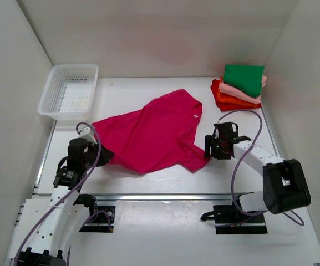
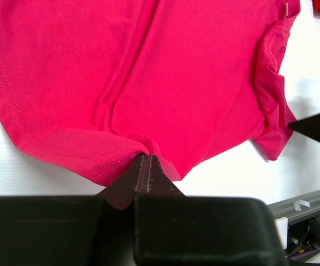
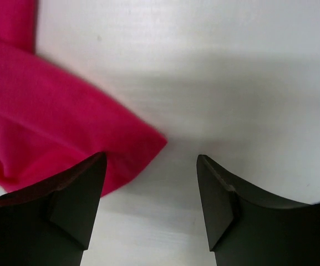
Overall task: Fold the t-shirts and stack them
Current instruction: Flatten out the tshirt
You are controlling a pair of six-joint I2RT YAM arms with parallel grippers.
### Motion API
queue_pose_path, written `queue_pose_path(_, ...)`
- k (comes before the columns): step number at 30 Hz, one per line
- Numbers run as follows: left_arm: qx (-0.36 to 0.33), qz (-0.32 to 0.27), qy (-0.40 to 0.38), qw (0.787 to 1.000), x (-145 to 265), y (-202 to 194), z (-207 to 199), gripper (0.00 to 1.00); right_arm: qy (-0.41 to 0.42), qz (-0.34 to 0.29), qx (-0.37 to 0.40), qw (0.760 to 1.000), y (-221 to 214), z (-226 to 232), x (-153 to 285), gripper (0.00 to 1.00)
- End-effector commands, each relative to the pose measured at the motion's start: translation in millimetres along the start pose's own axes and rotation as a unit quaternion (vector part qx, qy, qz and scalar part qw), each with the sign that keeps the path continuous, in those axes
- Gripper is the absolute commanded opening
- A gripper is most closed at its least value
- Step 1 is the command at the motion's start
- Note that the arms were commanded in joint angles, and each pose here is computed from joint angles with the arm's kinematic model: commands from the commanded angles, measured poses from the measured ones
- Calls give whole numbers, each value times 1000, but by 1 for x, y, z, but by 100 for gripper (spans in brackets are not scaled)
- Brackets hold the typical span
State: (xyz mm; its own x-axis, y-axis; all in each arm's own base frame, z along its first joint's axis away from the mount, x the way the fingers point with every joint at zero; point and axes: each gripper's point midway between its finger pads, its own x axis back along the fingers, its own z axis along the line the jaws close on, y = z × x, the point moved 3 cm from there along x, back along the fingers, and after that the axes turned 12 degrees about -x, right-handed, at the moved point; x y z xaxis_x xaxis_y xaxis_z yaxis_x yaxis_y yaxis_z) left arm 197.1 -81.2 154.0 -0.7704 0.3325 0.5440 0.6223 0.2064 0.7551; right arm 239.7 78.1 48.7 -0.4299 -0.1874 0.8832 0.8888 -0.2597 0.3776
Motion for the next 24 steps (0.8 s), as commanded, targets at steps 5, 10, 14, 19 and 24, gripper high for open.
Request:
queue_pose_path(5,-4,-12,-7,1000,1,5,-3,0,-56,-17,47,997,18,1,-24,61)
queue_pose_path(10,-6,-15,-1,1000,2,6,-1,0,-67,2,57,996,9,2,-28,41)
queue_pose_path(14,-3,-14,-2,1000,3,5,-1,0,-38,28,29,998,-10,-3,-20,33)
queue_pose_path(19,-2,-15,-10,1000,2,5,-3,0,-28,22,30,999,-13,2,-6,42)
queue_pose_path(24,-2,-14,-8,1000,5,4,-4,0,-46,43,49,997,-16,4,-16,46)
